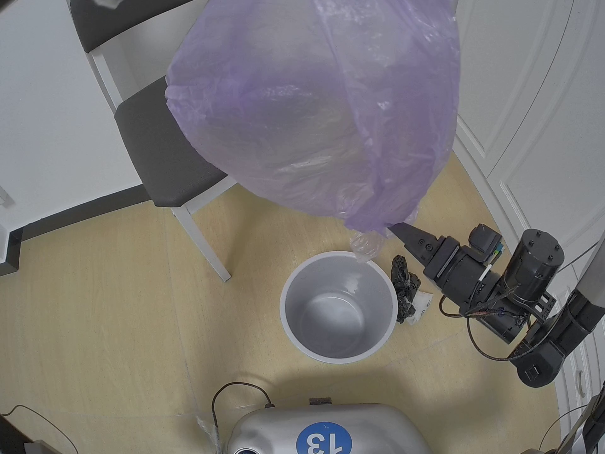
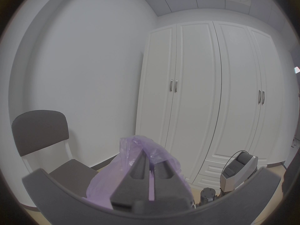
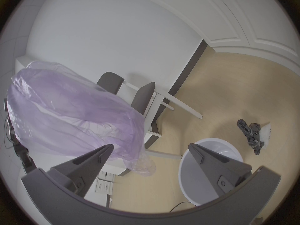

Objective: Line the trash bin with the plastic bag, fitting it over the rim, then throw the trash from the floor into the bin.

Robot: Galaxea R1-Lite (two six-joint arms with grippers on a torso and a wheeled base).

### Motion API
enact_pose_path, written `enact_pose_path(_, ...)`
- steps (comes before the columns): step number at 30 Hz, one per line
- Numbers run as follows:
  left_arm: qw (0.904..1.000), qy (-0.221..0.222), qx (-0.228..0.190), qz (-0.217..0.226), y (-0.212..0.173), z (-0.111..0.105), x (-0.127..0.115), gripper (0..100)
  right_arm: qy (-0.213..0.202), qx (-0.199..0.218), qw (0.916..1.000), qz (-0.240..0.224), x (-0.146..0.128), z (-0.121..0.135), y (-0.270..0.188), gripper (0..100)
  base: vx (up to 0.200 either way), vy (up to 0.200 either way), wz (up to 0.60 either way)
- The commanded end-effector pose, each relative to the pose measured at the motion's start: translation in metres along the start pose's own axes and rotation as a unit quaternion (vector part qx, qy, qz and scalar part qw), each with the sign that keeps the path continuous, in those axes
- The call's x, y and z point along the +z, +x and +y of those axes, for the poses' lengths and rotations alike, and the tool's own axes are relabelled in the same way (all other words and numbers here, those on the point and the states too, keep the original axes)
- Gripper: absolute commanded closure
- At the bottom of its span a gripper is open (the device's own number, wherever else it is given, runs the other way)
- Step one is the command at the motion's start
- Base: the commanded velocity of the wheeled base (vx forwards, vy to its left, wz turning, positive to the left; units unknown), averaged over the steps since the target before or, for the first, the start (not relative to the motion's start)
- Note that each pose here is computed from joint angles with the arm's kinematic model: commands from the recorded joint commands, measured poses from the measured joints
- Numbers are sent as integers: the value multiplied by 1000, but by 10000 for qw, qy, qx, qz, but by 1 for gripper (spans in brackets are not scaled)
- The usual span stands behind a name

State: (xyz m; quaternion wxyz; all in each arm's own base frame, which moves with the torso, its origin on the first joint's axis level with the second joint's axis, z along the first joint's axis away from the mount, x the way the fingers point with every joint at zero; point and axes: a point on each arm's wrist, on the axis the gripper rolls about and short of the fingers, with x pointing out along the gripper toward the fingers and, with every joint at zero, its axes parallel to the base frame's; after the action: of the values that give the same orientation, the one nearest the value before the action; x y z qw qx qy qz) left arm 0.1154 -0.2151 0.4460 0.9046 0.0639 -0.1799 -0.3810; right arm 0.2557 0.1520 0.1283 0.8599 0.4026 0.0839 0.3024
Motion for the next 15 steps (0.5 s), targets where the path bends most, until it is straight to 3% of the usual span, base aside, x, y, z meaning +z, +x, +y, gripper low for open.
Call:
enact_pose_path(1, 10000, -19, -57, -6, -1, -3, 1, 100, 46, 166, 9997, -168, 8, 8, -1, 0, 0, 0, 0)
enact_pose_path(10, 9999, -30, -95, -8, 0, -6, 0, 100, 21, 205, 9994, -272, 13, 7, 4, 0, 0, 0, 0)
enact_pose_path(15, 9999, -36, -97, -24, -1, -5, 1, 100, -23, 153, 9984, -537, 28, 3, 3, 0, 0, 0, 0)
